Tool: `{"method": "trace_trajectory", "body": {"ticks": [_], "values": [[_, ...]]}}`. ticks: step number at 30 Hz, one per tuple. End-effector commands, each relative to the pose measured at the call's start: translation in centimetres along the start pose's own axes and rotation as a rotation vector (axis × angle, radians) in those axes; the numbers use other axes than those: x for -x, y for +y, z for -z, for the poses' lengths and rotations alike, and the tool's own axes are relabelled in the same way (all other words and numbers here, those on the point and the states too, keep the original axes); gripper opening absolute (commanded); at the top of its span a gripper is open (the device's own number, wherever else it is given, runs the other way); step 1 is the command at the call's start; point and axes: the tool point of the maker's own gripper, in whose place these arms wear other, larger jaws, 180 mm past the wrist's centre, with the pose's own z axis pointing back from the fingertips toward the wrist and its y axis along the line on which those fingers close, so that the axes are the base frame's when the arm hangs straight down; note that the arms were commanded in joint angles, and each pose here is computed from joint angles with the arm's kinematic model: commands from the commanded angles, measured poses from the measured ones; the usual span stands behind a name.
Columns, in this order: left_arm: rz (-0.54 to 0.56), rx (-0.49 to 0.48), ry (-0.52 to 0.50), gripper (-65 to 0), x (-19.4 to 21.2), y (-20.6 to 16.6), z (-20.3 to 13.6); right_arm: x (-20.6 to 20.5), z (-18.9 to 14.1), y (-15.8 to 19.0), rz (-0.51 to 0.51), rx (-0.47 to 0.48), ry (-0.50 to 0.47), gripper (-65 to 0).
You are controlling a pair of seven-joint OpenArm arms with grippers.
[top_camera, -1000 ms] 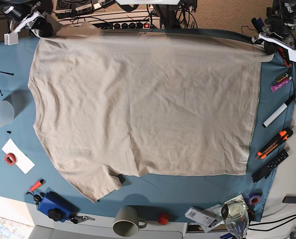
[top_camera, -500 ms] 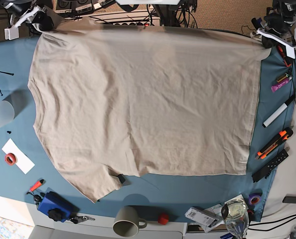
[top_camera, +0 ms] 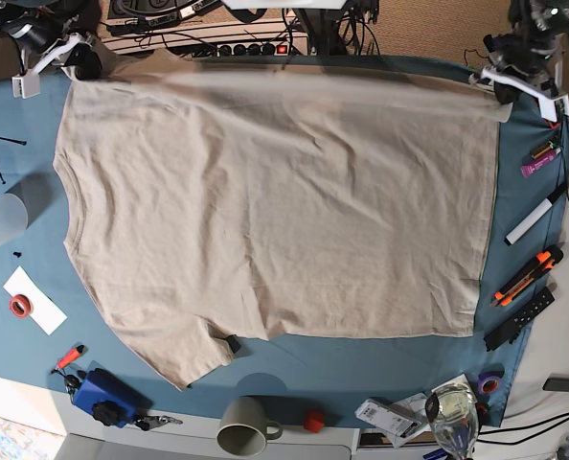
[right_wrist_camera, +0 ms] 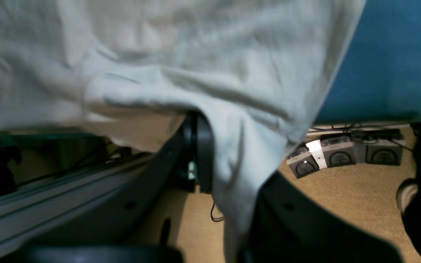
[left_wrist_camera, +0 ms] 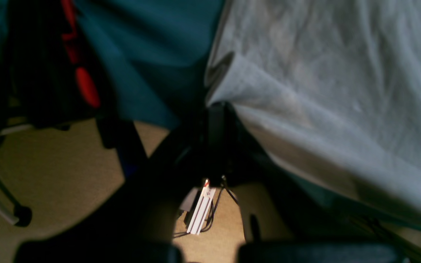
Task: Fold the T-shirt properly
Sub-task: 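Fold the held shoulder edge over the shirt body toward the hem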
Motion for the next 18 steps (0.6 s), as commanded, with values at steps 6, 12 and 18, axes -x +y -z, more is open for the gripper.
{"method": "trace_trajectory", "body": {"ticks": [6,12,18], "values": [[0.054,-0.073,-0.104,-65.0,-3.3,0.3,0.4,-2.8,-0.1,-0.1,-0.044,0.012,-0.077,-65.0],[0.052,-0.065,-0.135,-65.0,-4.1,0.0,0.5,-5.5,0.6,0.2,-0.098,0.003,-0.116,-65.0],[0.043,-0.054,-0.171,-65.0,-5.2,-0.2,1.3,-7.6,2.2,0.5,-0.185,0.019,-0.104,-65.0]]}}
